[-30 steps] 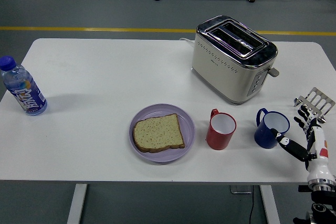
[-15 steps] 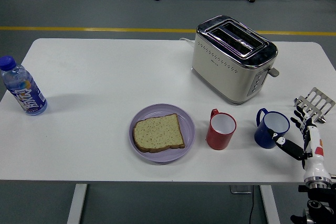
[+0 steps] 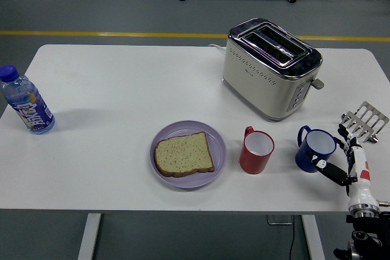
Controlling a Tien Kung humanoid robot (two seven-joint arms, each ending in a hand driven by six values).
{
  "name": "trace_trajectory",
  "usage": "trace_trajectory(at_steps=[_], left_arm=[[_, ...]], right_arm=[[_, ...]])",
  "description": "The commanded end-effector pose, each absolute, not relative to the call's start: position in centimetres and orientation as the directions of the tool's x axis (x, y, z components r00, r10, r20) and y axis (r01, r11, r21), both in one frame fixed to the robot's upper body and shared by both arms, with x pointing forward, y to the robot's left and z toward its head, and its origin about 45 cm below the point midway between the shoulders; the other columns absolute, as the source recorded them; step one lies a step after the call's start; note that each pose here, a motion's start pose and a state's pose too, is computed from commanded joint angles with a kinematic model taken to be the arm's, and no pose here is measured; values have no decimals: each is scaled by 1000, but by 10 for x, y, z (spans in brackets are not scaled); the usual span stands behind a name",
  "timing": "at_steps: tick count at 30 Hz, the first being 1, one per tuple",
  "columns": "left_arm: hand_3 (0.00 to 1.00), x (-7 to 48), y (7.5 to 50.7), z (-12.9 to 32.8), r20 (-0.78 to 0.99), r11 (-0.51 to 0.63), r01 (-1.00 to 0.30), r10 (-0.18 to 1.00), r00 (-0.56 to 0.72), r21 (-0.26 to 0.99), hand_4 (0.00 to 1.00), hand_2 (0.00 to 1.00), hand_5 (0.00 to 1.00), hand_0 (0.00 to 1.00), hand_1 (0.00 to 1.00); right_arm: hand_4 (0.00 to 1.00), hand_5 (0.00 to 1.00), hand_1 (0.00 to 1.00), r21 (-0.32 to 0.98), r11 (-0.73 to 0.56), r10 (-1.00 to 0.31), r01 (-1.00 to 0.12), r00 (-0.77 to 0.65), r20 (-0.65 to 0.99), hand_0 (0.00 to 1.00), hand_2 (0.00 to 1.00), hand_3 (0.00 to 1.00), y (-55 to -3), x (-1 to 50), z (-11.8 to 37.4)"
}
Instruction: Pick up the cup,pour liquid into bread,place the cup on the desk
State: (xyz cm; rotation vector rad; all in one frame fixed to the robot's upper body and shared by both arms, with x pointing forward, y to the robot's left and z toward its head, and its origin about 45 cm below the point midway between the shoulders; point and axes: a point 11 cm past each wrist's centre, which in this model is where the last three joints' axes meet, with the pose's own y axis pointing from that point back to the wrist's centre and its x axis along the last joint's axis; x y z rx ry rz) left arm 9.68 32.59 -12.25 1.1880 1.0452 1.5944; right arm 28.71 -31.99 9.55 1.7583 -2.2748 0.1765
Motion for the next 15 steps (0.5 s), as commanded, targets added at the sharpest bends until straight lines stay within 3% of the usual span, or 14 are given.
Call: trace_trajectory(at_steps=[15], left_arm=[[542, 98, 326, -122, 248, -274, -152, 954, -169, 950, 256, 698, 998, 682, 683]], right_arm=[[998, 110, 848, 68, 264, -927, -962, -234, 293, 947, 924, 946, -313, 294, 89]])
